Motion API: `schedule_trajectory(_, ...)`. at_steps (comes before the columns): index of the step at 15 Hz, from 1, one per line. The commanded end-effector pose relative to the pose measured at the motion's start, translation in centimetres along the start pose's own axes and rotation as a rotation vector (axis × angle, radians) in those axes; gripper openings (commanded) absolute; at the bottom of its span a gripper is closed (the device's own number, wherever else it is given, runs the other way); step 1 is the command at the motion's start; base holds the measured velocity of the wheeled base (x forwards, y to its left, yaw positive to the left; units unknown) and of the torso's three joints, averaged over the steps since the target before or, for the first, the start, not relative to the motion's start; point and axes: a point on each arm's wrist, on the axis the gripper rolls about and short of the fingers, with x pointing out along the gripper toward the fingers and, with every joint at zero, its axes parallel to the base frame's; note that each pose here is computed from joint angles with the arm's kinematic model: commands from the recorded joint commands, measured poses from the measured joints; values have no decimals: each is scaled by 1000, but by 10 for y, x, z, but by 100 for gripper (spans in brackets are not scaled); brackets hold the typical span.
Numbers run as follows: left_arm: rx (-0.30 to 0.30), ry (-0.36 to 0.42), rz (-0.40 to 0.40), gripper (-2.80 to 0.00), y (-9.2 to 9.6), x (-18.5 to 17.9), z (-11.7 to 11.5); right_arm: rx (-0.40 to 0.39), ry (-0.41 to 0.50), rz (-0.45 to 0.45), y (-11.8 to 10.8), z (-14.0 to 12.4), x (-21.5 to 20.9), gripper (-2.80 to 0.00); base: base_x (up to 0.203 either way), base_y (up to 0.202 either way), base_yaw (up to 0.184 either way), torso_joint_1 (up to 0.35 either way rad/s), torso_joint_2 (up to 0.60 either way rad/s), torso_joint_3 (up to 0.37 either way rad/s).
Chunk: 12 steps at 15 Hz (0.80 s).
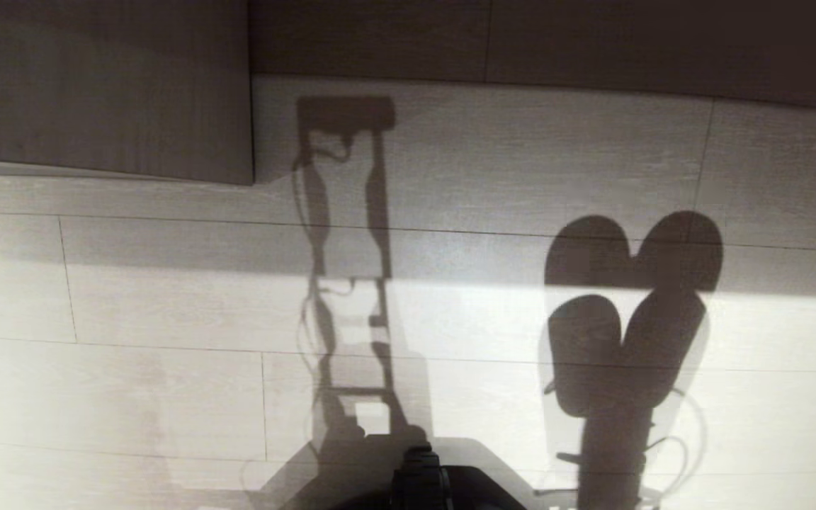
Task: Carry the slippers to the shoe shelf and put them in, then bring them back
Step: Place the slippers into the shoe cabinet
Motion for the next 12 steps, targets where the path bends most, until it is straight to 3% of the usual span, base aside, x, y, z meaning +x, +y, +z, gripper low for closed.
schedule_trajectory(1, -1, -1, 0, -280, 0, 0, 0, 4, 60, 0, 2, -27, 2, -280, 0, 0, 0, 0, 0, 0)
schedule_trajectory(4, -1, -1, 0, -280, 0, 0, 0, -1, 175, -12, 3, -40, 1, -280, 0, 0, 0, 0, 0, 0)
schedule_trajectory(12, -4, 1, 0, -280, 0, 0, 0, 5, 164, -18, 2, -39, 1, -280, 0, 0, 0, 1, 0, 41)
